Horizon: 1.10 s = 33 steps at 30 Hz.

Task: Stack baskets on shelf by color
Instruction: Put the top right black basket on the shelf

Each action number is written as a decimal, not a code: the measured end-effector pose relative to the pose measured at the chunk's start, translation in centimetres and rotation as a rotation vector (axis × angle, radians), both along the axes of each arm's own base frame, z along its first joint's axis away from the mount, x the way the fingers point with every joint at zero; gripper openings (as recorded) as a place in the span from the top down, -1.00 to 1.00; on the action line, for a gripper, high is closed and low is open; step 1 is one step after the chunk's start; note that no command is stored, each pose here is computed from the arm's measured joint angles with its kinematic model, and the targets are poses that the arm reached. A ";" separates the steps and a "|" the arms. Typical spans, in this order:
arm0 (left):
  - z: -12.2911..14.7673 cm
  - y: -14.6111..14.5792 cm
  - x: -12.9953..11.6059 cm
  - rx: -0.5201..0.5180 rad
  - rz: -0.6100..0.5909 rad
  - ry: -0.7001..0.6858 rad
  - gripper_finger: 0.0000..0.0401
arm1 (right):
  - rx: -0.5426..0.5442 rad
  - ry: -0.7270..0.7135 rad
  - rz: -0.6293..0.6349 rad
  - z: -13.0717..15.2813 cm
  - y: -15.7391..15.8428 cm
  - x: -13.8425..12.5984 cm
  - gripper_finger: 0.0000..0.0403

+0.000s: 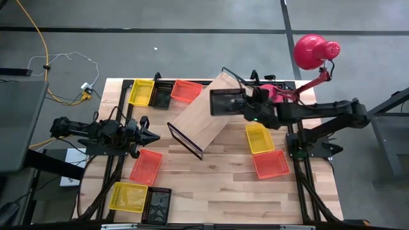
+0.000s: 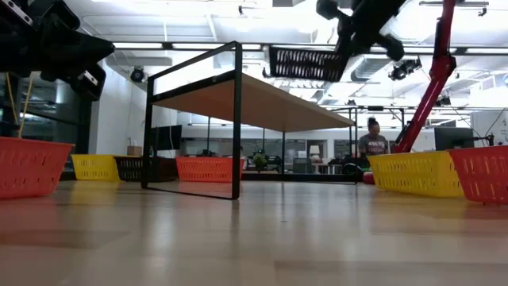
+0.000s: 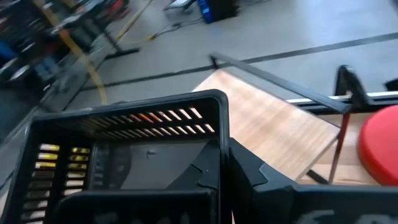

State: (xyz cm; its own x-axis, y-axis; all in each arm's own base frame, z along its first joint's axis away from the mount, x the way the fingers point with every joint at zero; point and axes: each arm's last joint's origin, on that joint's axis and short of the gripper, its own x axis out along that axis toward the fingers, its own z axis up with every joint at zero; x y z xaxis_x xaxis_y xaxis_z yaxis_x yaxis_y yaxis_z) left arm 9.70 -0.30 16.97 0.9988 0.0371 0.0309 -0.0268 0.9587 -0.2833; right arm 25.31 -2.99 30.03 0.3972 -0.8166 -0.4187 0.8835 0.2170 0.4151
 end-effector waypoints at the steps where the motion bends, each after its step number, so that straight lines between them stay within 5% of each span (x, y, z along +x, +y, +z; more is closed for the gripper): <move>1: 0.0 0.0 0.0 0.000 0.000 0.000 0.98 | -0.003 -0.003 -0.032 -0.3 -0.4 0.2 1.00; 16: 0.0 0.0 0.0 0.000 0.000 0.000 0.98 | 0.074 -0.116 -0.323 -4.1 -4.3 2.1 1.00; 28: 0.0 0.0 0.0 0.000 0.000 0.000 0.98 | 0.142 -0.128 -0.359 -4.4 -5.7 1.8 0.99; 33: 0.0 0.0 0.0 0.000 0.000 0.000 0.98 | 0.130 -0.120 -0.366 -4.4 -5.7 1.7 0.77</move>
